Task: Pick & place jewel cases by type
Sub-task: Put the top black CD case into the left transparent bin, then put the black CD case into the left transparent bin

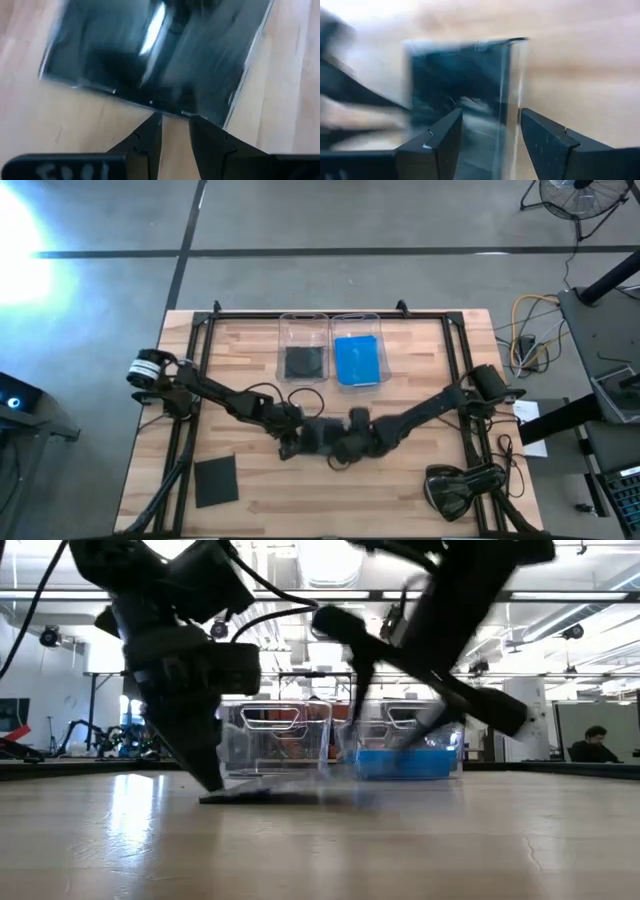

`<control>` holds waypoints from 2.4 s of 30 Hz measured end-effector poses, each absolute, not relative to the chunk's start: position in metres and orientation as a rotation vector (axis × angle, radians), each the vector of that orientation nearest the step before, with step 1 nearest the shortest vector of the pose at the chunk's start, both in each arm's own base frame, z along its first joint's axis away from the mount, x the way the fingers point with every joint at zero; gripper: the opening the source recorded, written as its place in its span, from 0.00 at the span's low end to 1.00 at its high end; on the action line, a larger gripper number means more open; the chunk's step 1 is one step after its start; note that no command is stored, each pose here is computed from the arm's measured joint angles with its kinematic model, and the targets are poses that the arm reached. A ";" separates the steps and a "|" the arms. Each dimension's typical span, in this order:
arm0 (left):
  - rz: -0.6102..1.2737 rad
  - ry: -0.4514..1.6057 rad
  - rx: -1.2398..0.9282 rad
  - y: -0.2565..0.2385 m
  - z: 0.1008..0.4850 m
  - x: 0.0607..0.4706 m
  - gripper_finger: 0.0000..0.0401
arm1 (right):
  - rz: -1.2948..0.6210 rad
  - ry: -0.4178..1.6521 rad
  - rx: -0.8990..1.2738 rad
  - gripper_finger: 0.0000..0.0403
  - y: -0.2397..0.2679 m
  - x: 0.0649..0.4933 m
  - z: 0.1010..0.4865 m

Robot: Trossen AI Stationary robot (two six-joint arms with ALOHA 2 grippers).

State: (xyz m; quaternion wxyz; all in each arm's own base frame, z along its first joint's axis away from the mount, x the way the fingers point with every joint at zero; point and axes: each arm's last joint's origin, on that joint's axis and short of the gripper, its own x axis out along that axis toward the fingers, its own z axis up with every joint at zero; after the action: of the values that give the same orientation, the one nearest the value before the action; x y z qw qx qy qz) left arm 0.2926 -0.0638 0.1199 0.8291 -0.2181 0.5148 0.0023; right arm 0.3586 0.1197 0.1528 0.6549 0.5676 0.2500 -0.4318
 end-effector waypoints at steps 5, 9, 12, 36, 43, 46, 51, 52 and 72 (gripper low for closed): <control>0.001 1.085 -0.461 -0.066 0.120 0.286 0.21 | -0.867 0.534 1.280 0.48 0.118 0.367 0.167; 0.004 1.074 -0.473 -0.067 0.118 0.286 0.21 | -0.789 0.552 1.311 0.48 0.115 0.379 0.160; 0.009 1.061 -0.488 -0.067 0.118 0.286 0.21 | -0.703 0.564 1.348 0.48 0.117 0.388 0.153; 0.228 0.751 -0.737 -0.070 0.177 0.174 0.21 | -0.328 0.569 0.725 0.02 0.051 0.385 0.260; 0.329 0.520 -0.851 -0.064 0.194 0.158 0.21 | -0.282 0.733 0.201 0.02 -0.059 0.395 0.311; 0.349 0.469 -0.868 -0.063 0.199 0.159 0.21 | -0.218 0.865 0.123 0.02 -0.101 0.401 0.310; 0.363 0.456 -0.935 -0.065 0.203 0.160 0.21 | 0.040 1.109 0.194 0.02 -0.143 0.416 0.284; 0.364 0.462 -0.949 -0.065 0.203 0.160 0.21 | 0.088 1.138 0.231 0.02 -0.149 0.419 0.280; 0.357 0.767 -0.989 -0.078 0.196 0.141 0.21 | -0.437 1.103 0.053 0.45 -0.190 0.436 0.292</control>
State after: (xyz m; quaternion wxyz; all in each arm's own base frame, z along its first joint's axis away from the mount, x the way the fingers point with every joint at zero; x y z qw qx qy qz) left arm 0.1413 -0.0780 0.1963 0.7957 -0.4604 0.3569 0.1660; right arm 0.4364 -0.1903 0.2915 0.8290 0.0247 0.5195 -0.2057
